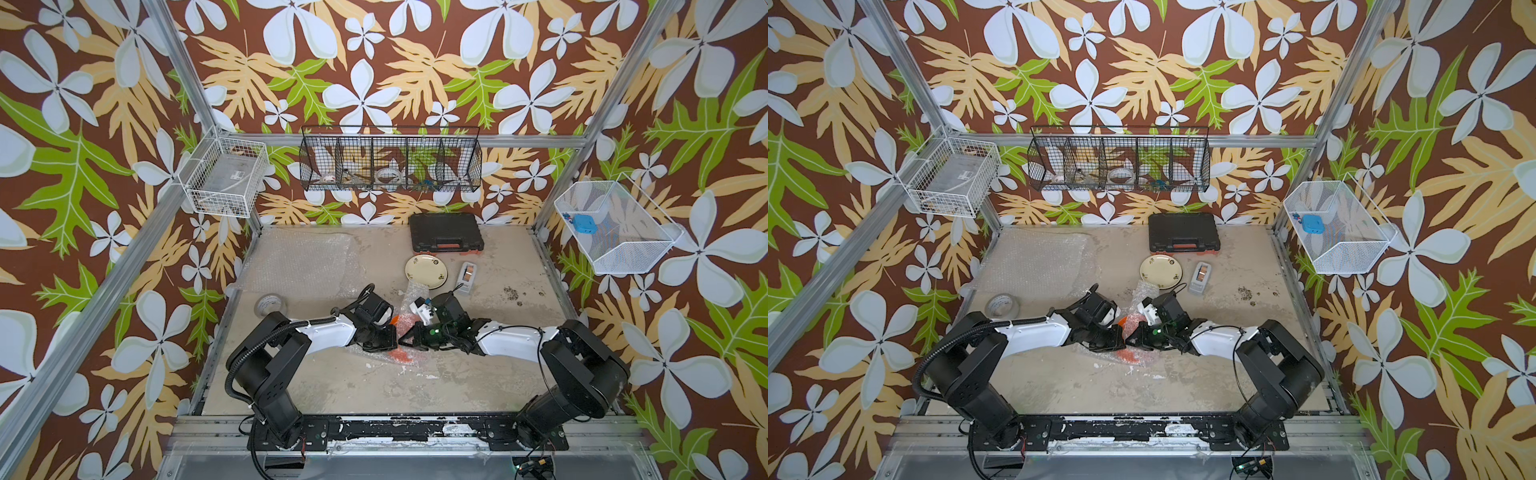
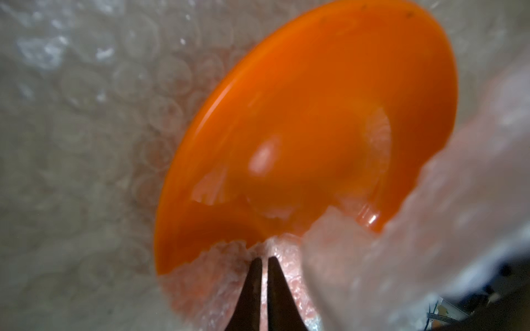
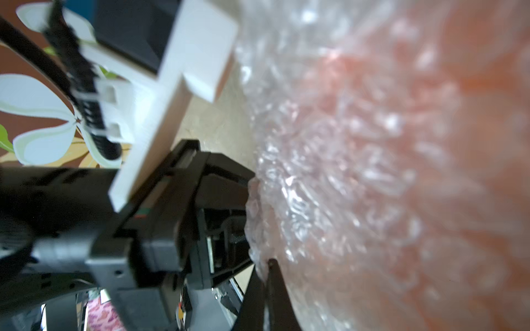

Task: Wrap dinner plates in bubble wrap
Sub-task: Wrap the plate in the bubble wrap.

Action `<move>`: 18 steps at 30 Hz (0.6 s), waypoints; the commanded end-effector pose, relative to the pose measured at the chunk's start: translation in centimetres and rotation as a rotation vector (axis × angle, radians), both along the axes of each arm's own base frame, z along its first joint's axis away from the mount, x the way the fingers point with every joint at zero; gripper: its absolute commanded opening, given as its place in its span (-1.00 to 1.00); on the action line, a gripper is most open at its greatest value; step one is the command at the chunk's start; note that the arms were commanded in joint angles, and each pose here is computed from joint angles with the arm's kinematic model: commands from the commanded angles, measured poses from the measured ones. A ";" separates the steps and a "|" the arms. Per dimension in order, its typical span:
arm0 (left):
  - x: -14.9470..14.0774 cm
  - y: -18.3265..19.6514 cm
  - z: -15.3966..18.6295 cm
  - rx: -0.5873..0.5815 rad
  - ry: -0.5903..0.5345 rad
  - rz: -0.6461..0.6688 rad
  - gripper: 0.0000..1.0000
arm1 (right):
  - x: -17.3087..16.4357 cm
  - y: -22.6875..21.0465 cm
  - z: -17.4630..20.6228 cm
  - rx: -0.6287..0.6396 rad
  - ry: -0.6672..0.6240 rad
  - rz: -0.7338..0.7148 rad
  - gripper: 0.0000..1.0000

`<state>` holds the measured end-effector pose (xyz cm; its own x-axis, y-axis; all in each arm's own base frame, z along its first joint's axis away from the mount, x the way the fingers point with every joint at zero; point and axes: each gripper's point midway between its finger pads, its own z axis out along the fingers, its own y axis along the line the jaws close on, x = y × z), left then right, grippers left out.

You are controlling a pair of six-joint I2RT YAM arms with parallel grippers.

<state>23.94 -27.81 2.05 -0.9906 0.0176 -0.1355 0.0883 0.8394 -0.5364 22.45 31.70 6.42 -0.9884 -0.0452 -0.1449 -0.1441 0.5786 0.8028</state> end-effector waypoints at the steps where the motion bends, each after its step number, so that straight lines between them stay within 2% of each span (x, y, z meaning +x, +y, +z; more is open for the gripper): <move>1: -0.4 1.5 -1.4 0.087 0.029 0.028 -0.79 | -1.6 0.4 -1.0 0.013 0.035 0.090 -1.00; 7: 0.0 1.4 -0.3 0.077 0.009 0.044 -0.79 | -1.8 -0.7 -4.7 -0.096 0.066 0.090 -1.00; 10: 0.9 1.1 2.5 0.055 -0.039 0.057 -0.78 | -1.6 -1.7 -6.0 -0.147 0.077 0.064 -1.00; 14: 1.7 -0.3 6.5 -0.032 -0.086 0.063 -0.78 | -1.8 -1.9 -6.0 -0.147 0.075 0.060 -1.00; 16: 1.3 -1.6 6.8 -0.064 -0.074 0.039 -0.79 | -1.7 -1.9 -5.8 -0.144 0.069 0.058 -1.00; 18: 0.7 -2.5 5.7 -0.059 -0.048 0.015 -0.79 | -1.7 -1.8 -5.6 -0.134 0.068 0.055 -1.00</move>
<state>25.69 -29.63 8.66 -0.9703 -0.0205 -0.2410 0.1249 0.8107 -0.5720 21.10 31.03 2.13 -0.9869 -0.1307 -0.0950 -0.1559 0.6160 0.7721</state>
